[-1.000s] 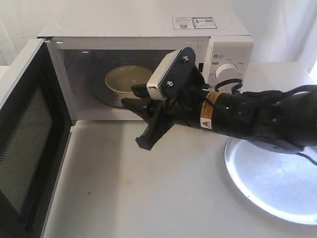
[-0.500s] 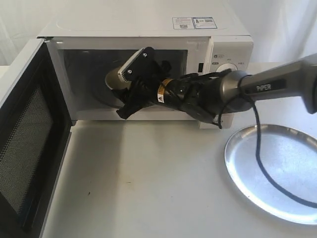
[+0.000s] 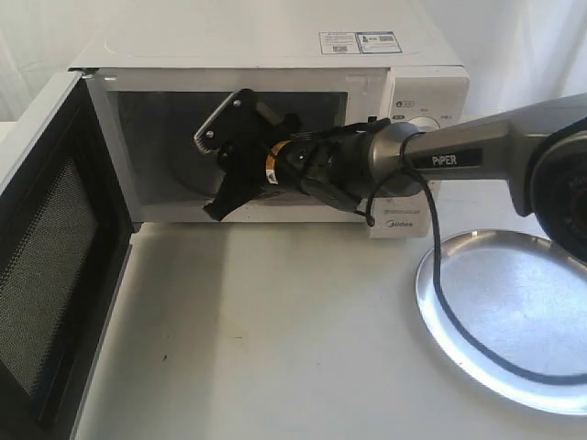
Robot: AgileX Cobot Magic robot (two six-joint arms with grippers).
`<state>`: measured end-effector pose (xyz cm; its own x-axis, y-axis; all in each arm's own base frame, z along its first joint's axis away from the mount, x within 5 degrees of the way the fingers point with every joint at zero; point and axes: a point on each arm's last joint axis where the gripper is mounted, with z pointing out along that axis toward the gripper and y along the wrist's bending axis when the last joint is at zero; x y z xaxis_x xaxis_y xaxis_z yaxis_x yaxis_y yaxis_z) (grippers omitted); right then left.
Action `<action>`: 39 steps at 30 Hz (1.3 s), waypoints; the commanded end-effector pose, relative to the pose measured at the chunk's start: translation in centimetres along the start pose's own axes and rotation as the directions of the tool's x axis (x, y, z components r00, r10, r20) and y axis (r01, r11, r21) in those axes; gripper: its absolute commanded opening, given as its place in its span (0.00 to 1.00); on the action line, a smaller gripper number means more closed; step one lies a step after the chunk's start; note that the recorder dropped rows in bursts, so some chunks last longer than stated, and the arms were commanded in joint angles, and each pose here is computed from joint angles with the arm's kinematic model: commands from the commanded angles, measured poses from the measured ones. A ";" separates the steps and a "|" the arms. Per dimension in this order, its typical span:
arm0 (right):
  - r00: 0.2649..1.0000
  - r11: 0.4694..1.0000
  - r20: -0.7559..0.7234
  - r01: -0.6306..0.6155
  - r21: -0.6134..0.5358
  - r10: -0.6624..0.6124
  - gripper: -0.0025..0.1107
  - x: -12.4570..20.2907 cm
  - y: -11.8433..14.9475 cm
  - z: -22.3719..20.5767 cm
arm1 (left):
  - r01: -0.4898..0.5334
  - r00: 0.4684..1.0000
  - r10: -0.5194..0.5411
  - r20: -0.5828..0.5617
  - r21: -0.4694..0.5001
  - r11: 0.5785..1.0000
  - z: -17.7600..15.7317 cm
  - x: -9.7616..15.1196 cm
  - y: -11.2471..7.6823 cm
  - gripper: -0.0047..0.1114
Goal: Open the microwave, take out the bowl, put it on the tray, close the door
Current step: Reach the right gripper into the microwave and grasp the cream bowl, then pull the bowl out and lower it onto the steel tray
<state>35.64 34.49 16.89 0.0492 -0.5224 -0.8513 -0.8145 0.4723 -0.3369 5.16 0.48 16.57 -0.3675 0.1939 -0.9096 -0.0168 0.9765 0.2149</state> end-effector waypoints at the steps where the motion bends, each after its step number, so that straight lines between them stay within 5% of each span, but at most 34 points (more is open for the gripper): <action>1: 0.990 0.989 -0.002 0.141 -0.054 -0.141 0.02 -3.3 3.1 -1.9 | 0.008 1.000 -0.008 0.004 0.008 1.000 0.0 -0.1 0.0 0.04; 5: 0.975 0.978 -0.095 0.193 -0.072 -0.200 0.02 -5.3 5.6 -5.3 | 0.008 1.000 -0.008 0.004 0.008 1.000 0.0 -0.1 0.0 0.04; 12: 0.903 0.950 -0.299 0.283 -0.129 -0.309 0.02 -3.8 7.9 -11.9 | 0.008 1.000 -0.008 0.004 0.008 1.000 0.0 -0.1 0.0 0.04; 19: 0.791 0.994 -0.608 0.103 0.024 -0.067 0.02 1.3 7.3 -17.8 | 0.008 1.000 -0.008 0.004 0.008 1.000 0.0 -0.1 0.0 0.04; 24: 0.691 0.977 -0.723 0.135 0.166 0.027 0.02 5.3 7.0 -20.2 | 0.008 1.000 -0.008 0.004 0.008 1.000 0.0 -0.1 0.0 0.04; 32: 0.736 0.871 -0.648 0.172 0.460 0.197 0.02 7.8 4.1 -21.3 | 0.008 1.000 -0.008 0.004 0.008 1.000 0.0 -0.1 0.0 0.04; 39: 0.760 0.878 -0.622 0.152 0.454 0.190 0.02 8.6 3.3 -20.4 | 0.008 1.000 -0.008 0.004 0.008 1.000 0.0 -0.1 0.0 0.04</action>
<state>21.14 17.17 17.04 -0.4895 -0.7423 -0.4575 -0.4325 0.6623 -0.6118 5.16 0.48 16.57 -0.3675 0.1939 -0.9096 -0.0168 0.9765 0.2149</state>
